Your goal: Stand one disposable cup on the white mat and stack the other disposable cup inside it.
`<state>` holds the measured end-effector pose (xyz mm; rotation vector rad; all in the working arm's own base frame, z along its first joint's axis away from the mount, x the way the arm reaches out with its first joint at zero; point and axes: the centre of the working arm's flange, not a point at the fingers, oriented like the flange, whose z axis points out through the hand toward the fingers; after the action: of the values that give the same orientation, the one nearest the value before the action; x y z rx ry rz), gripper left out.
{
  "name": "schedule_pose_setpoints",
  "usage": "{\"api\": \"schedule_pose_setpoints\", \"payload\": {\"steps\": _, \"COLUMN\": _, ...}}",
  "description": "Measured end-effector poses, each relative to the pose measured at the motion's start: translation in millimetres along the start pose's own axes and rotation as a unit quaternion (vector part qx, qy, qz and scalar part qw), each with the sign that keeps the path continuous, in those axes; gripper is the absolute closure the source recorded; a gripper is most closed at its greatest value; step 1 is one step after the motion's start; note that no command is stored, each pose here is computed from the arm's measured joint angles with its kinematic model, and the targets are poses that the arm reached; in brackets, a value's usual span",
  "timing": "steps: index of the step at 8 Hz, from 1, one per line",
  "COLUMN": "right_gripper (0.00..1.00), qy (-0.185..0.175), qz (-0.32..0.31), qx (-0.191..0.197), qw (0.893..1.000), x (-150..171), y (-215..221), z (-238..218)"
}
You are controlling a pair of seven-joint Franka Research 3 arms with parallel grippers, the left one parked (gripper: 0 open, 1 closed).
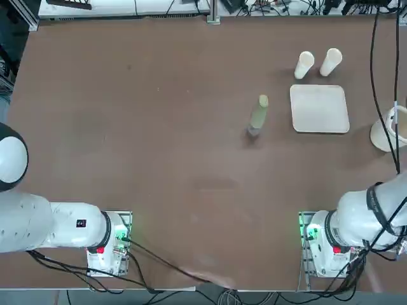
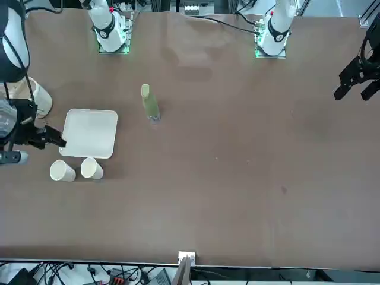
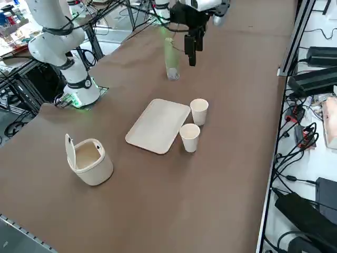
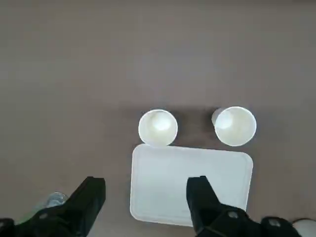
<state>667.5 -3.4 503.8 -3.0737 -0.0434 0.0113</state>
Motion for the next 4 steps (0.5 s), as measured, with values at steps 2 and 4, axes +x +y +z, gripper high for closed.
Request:
{"api": "schedule_pose_setpoints", "payload": {"steps": 2, "right_gripper": 0.11, "qy": -0.008, "qz": -0.006, "qx": 0.002, "qw": 1.000, "x": 16.7, "y": -0.3, "z": 46.1}}
{"api": "schedule_pose_setpoints", "payload": {"steps": 4, "right_gripper": 0.18, "qy": -0.018, "qz": -0.040, "qx": -0.024, "qw": 0.999, "x": 30.5, "y": -23.1, "z": 94.5}}
